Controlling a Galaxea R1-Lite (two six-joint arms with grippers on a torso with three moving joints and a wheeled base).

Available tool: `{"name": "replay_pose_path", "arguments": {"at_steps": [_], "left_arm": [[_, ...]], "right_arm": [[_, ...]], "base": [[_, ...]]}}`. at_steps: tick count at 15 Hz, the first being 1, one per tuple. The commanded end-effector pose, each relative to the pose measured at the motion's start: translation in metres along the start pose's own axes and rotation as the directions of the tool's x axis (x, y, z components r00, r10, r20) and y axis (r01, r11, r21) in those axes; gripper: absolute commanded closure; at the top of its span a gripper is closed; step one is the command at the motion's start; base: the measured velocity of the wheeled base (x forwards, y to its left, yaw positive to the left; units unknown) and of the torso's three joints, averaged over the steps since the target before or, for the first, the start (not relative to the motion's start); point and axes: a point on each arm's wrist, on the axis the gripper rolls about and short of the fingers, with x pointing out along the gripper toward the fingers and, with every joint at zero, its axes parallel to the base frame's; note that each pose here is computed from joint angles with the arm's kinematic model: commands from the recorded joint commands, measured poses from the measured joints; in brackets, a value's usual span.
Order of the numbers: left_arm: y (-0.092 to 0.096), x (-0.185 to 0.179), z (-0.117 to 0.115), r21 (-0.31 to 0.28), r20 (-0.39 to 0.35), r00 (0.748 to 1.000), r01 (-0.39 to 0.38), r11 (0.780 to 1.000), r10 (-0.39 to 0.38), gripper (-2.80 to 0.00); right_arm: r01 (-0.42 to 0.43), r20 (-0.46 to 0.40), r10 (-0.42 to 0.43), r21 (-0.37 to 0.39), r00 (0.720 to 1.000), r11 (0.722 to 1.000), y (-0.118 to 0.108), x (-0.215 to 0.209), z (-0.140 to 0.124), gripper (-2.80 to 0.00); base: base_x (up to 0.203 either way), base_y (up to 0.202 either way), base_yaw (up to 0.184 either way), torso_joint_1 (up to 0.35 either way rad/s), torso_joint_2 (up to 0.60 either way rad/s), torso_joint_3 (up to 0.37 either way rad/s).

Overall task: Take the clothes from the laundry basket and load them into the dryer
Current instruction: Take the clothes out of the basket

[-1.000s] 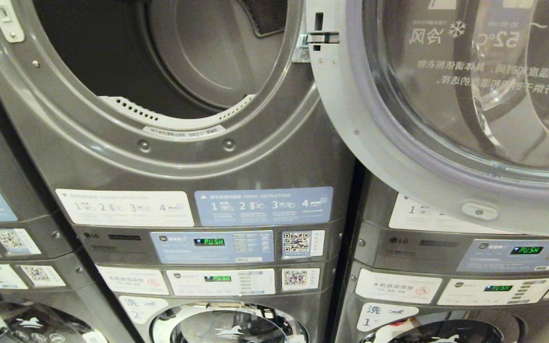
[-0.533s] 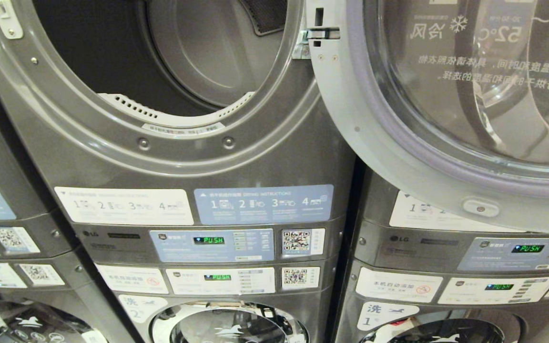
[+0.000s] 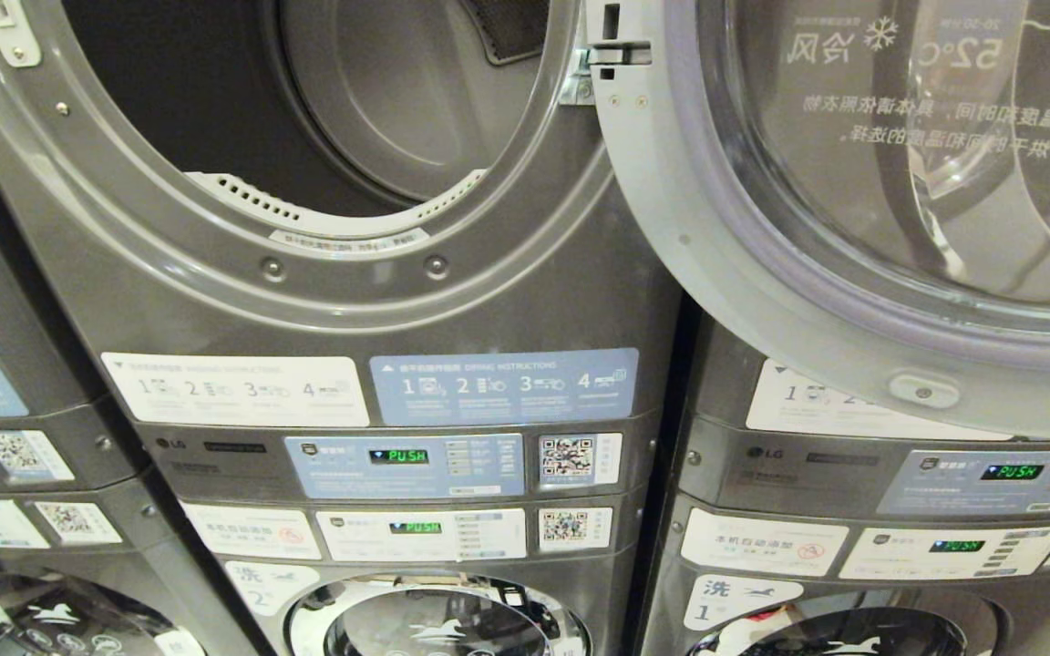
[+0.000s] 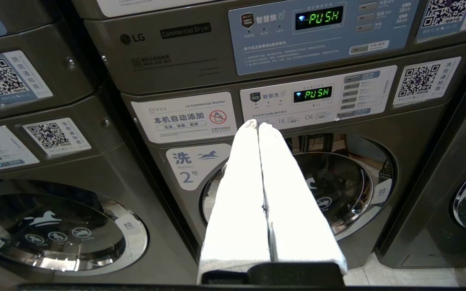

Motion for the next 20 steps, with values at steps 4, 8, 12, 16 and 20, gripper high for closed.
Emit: {"name": "replay_pose_path", "arguments": {"at_steps": [4, 8, 12, 16, 20], "left_arm": [[-0.0001, -0.0001, 0.0005, 0.039, 0.005, 1.000, 0.005, 0.999, -0.005, 0.00], [0.0001, 0.0008, 0.0010, 0.040, 0.026, 1.000, 0.001, 0.999, -0.002, 0.00], [-0.0006, 0.0009, 0.0009, 0.039, 0.032, 0.999, 0.029, 0.999, -0.030, 0.00], [-0.0005, 0.0012, 0.0003, 0.032, 0.034, 0.999, 0.018, 0.999, -0.019, 0.00], [0.0006, 0.0014, -0.0003, -0.110, 0.024, 0.999, -0.029, 0.993, 0.032, 0.00]], "right_arm": [[-0.001, 0.003, 0.001, -0.001, 1.000, 1.000, 0.0000, 0.0000, 0.0002, 0.00], [0.002, 0.001, -0.002, -0.003, 1.000, 1.000, -0.0001, 0.0000, 0.0001, 0.00], [-0.006, 0.001, 0.006, -0.018, 1.000, 1.000, 0.0001, 0.0001, -0.0003, 0.00], [-0.013, 0.002, 0.013, -0.065, 1.000, 0.998, 0.0003, 0.0000, 0.0001, 0.00], [-0.036, 0.001, 0.036, -0.089, 0.999, 0.995, 0.0008, -0.0002, 0.0002, 0.00]], "base": [[0.000, 0.000, 0.000, -0.057, 0.12, 0.065], [0.000, 0.000, 0.000, -0.051, 0.11, 0.059], [0.000, 0.000, 0.000, -0.055, 0.12, 0.060], [0.000, 0.000, 0.000, -0.057, 0.11, 0.062], [0.000, 0.000, 0.000, -0.057, 0.12, 0.063]]}}
